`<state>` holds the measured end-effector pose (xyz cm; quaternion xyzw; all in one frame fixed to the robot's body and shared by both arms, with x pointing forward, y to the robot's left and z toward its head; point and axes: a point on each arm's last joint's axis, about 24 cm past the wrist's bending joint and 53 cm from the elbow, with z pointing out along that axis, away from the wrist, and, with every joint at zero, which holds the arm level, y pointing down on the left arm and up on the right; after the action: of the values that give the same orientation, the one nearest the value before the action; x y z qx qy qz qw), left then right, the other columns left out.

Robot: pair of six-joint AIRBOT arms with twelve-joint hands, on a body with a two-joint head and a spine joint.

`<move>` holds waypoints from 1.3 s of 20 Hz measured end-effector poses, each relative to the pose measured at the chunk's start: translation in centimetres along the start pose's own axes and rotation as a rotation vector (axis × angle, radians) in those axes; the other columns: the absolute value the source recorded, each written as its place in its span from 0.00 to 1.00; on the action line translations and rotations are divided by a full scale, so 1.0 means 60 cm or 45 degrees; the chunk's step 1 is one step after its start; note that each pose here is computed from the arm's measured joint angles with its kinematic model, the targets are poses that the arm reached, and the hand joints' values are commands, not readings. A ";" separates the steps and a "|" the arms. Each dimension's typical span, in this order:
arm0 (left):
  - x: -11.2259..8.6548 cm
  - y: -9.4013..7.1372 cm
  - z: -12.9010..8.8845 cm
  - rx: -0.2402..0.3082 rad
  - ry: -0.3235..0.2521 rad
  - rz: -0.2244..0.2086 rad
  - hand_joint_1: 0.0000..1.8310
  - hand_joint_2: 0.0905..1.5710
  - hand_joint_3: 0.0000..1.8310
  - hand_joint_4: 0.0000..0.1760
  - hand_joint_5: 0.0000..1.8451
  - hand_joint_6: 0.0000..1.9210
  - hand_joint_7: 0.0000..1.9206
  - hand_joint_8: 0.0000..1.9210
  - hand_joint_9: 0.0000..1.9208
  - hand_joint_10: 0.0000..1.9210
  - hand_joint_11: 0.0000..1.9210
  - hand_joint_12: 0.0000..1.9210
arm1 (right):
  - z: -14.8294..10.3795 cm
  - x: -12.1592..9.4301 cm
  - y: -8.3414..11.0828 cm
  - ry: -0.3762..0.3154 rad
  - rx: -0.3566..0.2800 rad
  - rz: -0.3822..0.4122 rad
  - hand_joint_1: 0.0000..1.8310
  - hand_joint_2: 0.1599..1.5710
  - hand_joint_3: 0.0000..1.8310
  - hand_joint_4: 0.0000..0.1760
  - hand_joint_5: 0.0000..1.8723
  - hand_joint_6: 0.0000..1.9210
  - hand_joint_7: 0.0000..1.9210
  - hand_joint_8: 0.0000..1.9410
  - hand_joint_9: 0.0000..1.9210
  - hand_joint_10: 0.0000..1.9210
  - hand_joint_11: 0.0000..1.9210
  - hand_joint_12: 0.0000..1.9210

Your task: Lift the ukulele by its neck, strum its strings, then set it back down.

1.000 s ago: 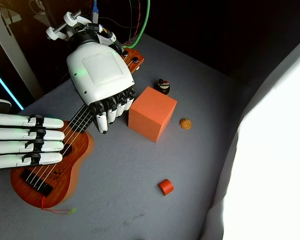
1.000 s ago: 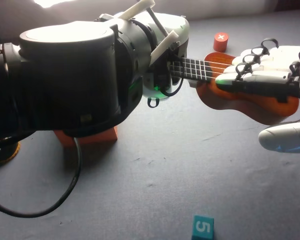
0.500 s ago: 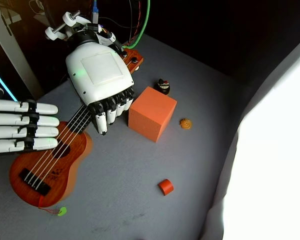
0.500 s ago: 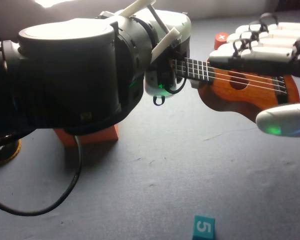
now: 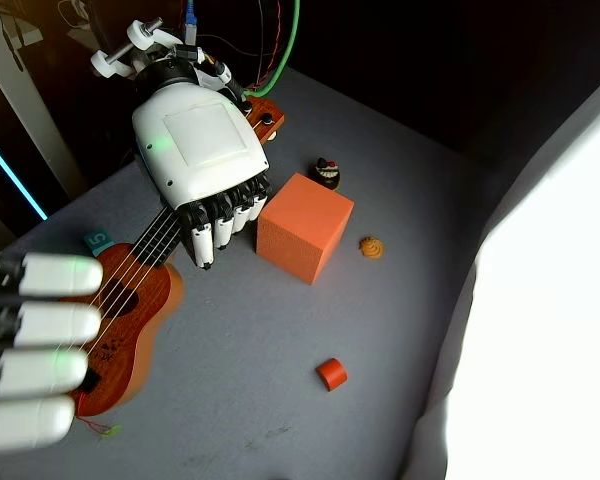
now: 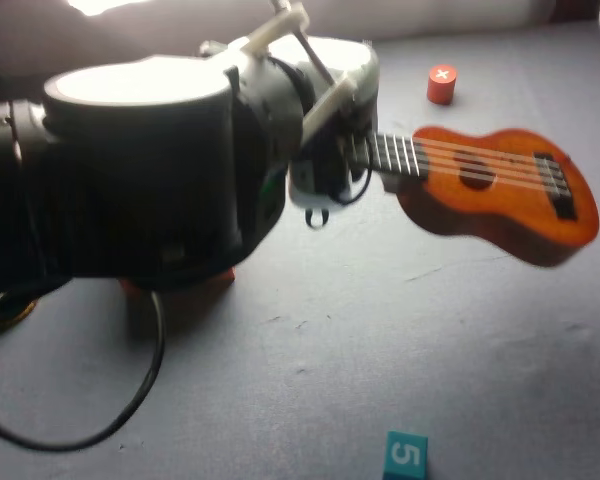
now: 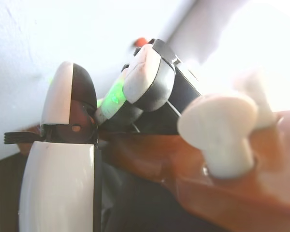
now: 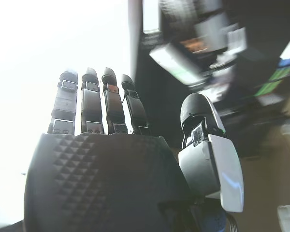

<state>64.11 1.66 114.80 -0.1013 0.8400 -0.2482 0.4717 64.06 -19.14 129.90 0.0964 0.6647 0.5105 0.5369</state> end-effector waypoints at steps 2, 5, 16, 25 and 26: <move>0.020 0.008 0.003 -0.008 0.025 -0.001 0.80 0.74 0.00 0.00 0.53 0.99 0.64 1.00 0.70 1.00 0.73 1.00 | 0.002 0.005 -0.008 0.004 0.024 -0.010 0.00 0.83 0.00 0.00 0.05 0.01 0.05 0.00 0.02 0.01 0.00 0.00; 0.042 0.023 0.008 -0.032 0.041 -0.014 0.81 0.75 0.00 0.00 0.59 0.96 0.65 1.00 0.70 1.00 0.73 1.00 | 0.004 0.008 -0.005 0.006 0.017 -0.001 0.00 0.83 0.00 0.00 0.04 0.01 0.04 0.00 0.02 0.00 0.00 0.00; 0.108 0.043 0.044 -0.065 0.074 -0.019 0.78 0.73 0.02 0.00 0.53 0.92 0.65 1.00 0.71 1.00 0.74 1.00 | 0.005 0.028 -0.007 0.040 0.026 0.004 0.00 0.83 0.00 0.00 0.04 0.01 0.04 0.00 0.01 0.00 0.00 0.00; 0.137 0.075 0.064 -0.101 0.076 -0.025 0.58 0.75 0.01 0.00 0.44 0.68 0.56 1.00 0.62 1.00 0.66 1.00 | 0.006 0.036 -0.002 0.053 0.019 -0.002 0.02 0.83 0.00 0.00 0.04 0.01 0.03 0.00 0.01 0.01 0.00 0.00; 0.142 0.081 0.064 -0.113 0.083 -0.029 0.55 0.76 0.01 0.00 0.42 0.72 0.50 1.00 0.56 1.00 0.60 1.00 | 0.006 0.037 -0.001 0.054 0.016 -0.001 0.02 0.83 0.00 0.00 0.04 0.01 0.03 0.00 0.01 0.01 0.00 0.00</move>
<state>63.10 1.13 104.31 -0.1234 0.8639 -0.2192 0.4364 63.47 -17.49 128.52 0.0888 0.6793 0.5080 0.5221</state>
